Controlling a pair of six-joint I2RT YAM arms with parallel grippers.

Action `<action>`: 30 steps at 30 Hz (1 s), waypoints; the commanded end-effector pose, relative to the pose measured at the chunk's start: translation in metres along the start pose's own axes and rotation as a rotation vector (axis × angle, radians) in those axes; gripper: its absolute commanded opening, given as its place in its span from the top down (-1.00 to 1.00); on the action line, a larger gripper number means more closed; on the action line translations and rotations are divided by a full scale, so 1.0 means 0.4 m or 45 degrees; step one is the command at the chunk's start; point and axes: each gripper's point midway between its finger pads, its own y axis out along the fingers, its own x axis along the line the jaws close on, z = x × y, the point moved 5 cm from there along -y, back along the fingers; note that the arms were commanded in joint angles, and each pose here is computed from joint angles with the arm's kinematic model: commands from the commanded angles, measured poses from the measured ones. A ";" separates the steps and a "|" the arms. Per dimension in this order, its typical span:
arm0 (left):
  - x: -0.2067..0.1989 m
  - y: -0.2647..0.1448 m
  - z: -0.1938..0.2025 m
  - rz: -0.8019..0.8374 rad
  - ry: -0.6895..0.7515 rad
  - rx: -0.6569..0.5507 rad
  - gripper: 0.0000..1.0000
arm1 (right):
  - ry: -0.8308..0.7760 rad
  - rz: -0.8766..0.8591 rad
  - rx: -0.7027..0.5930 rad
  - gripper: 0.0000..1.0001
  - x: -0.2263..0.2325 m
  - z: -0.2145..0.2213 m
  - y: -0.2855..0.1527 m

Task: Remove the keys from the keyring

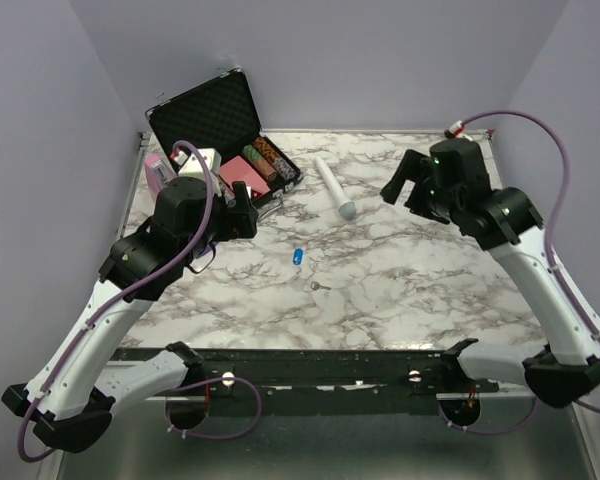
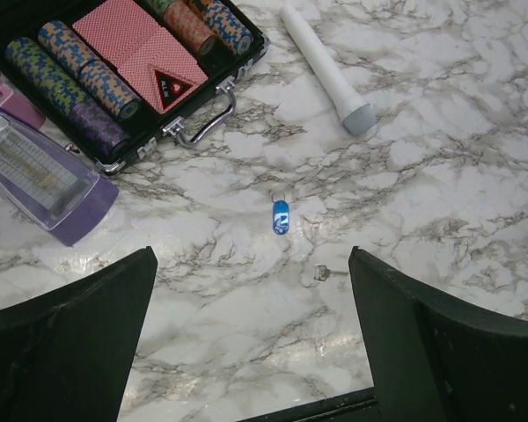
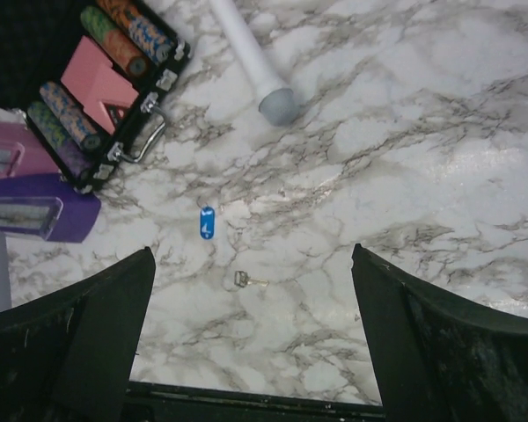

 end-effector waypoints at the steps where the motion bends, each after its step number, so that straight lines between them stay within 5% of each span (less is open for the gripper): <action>1: -0.003 -0.025 -0.017 0.080 -0.001 -0.108 -0.98 | 0.115 0.043 -0.285 -1.00 -0.055 -0.038 -0.053; 10: -0.001 -0.039 0.006 0.176 -0.057 -0.210 -0.98 | 0.426 -0.079 -0.503 -1.00 -0.134 0.014 -0.130; 19: 0.073 -0.042 0.083 0.090 -0.190 -0.359 -0.98 | 0.581 -0.136 -0.398 -1.00 -0.177 0.115 -0.131; 30: 0.151 -0.053 0.188 -0.048 -0.167 -0.293 -0.97 | 0.578 -0.073 -0.205 -1.00 -0.224 0.242 -0.072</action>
